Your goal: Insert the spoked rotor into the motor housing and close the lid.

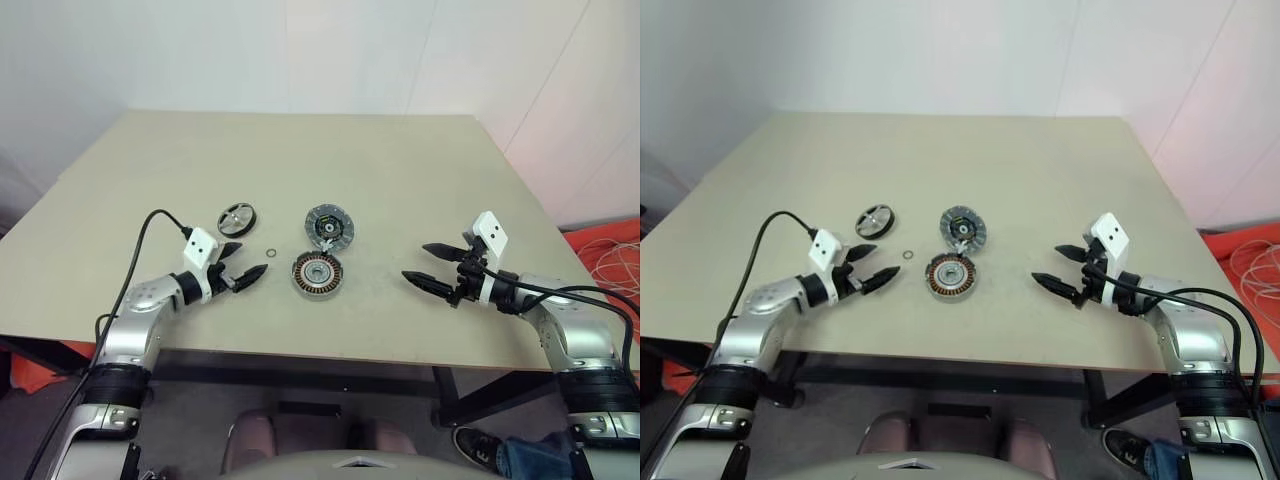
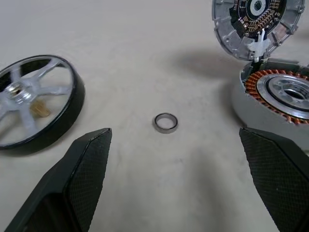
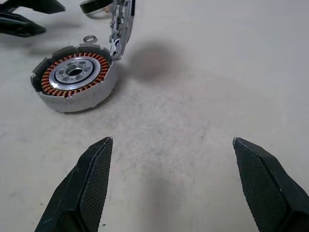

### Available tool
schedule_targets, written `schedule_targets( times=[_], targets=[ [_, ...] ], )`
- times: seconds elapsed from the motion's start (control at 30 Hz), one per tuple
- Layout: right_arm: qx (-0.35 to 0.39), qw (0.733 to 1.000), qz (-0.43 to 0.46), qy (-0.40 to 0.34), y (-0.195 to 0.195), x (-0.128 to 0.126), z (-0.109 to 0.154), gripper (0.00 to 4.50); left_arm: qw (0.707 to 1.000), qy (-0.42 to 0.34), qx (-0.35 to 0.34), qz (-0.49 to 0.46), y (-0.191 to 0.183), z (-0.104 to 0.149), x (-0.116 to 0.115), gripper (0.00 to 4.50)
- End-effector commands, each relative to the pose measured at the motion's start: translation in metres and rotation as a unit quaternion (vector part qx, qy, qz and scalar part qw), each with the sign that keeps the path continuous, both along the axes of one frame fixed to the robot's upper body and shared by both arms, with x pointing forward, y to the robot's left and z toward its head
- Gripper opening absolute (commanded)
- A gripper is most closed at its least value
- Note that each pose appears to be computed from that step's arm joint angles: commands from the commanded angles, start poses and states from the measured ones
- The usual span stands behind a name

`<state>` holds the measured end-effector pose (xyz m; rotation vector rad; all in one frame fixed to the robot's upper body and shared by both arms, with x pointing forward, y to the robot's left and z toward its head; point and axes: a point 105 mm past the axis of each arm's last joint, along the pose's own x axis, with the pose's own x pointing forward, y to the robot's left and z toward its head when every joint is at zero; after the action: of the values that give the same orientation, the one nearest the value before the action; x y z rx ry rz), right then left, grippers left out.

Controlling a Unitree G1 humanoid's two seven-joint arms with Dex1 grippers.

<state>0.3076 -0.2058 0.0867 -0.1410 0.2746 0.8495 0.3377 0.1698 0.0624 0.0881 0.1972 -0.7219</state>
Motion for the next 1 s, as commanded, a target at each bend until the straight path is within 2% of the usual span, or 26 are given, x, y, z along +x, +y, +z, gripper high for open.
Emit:
schedule_targets(
  times=[0.03,0.3,1.0],
  targets=[
    [-0.002,1.000,0.009,-0.028,0.002,0.003,0.013,4.50,0.999,-0.035,0.020,0.004,-0.008,0.016,0.018,4.48],
    [-0.001,0.999,0.004,-0.032,0.001,0.002,0.015,4.50,0.999,-0.028,0.044,-0.007,-0.024,0.011,0.029,4.48],
    [-0.007,0.999,0.000,-0.033,-0.007,0.002,0.018,4.50,0.998,0.013,0.059,-0.007,-0.045,-0.013,0.030,4.48]
  ],
)
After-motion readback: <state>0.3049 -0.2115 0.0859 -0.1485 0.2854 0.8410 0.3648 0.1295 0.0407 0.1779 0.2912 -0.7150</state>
